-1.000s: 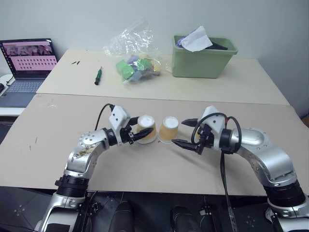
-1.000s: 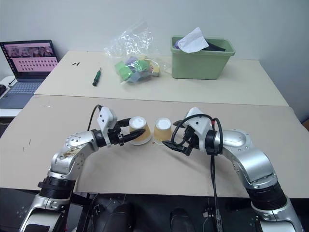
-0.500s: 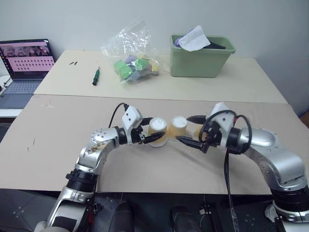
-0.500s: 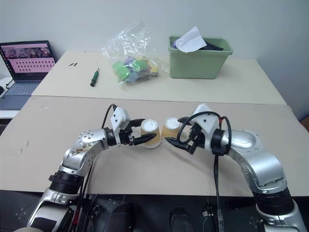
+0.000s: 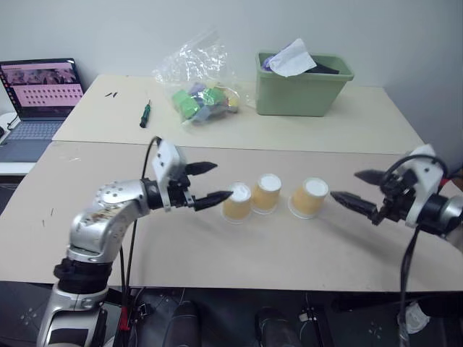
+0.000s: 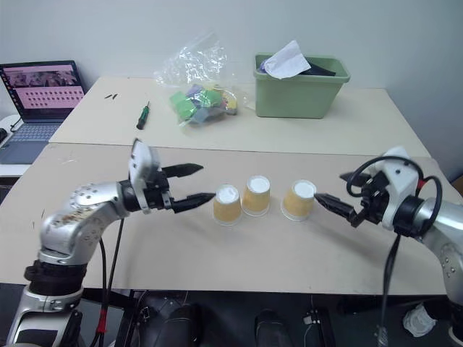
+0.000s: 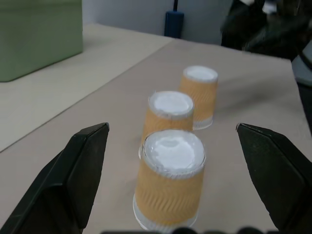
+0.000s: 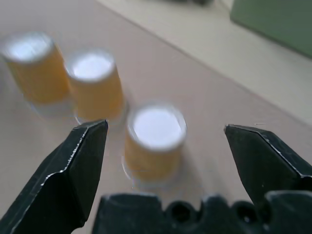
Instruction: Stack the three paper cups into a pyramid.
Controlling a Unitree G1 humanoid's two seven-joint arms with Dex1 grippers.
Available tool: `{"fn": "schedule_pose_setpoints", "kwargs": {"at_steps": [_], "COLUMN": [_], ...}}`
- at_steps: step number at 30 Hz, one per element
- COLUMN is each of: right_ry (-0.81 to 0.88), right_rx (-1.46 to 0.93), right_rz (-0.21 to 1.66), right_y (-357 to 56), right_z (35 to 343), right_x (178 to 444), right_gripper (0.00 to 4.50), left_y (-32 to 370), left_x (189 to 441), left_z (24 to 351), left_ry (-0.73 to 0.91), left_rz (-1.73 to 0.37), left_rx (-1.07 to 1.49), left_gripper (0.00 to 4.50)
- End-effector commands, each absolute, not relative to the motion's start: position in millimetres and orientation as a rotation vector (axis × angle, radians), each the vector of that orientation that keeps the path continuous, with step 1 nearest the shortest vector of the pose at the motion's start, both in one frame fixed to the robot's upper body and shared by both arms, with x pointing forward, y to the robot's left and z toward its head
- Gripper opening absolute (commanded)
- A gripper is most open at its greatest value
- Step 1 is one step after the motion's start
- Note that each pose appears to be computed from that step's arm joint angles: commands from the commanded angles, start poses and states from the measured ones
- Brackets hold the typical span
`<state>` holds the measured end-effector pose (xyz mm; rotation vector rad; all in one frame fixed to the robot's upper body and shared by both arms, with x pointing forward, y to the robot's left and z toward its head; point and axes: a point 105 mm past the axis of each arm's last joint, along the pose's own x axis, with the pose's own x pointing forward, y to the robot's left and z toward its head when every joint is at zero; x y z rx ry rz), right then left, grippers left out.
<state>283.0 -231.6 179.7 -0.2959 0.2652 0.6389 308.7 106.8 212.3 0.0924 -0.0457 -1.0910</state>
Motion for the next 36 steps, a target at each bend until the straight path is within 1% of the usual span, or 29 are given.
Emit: {"fn": "schedule_pose_setpoints", "kwargs": {"at_steps": [1, 4, 9, 20, 25, 29, 36], "right_ry": [0.278, 0.273, 0.256, 0.191, 0.131, 0.110, 0.105], "right_rx": [-0.332, -0.294, -0.265, -0.275, -0.271, -0.272, -0.260], "right_rz": [0.683, 0.715, 0.729, 0.643, 0.591, 0.619, 0.615], "right_y": [-212.5, -200.8, -192.0, -196.8, -193.2, -183.3, -178.7], "right_z": [160.5, 149.6, 143.0, 150.9, 164.3, 169.2, 171.5], "right_x": [286.7, 290.6, 302.6, 336.7, 357.6, 360.6, 365.4], "right_gripper": [4.50, 4.50, 4.50, 4.50, 4.50, 4.50, 4.50], "left_y": [104.7, 104.6, 105.7, 101.7, 100.6, 101.2, 101.6], "left_x": [301.1, 299.5, 300.3, 299.0, 298.2, 298.6, 297.8], "left_z": [256.1, 263.8, 262.1, 263.5, 260.3, 261.2, 258.2], "left_ry": [-0.149, -0.153, -0.138, -0.142, -0.136, -0.138, -0.128], "left_rz": [-1.087, -1.077, -1.052, -1.050, -1.048, -1.042, -1.039], "left_rx": [0.015, 0.001, 0.014, 0.007, 0.017, 0.016, 0.027], "left_gripper": [4.49, 4.49, 4.49, 4.49, 4.49, 4.49, 4.49]}}
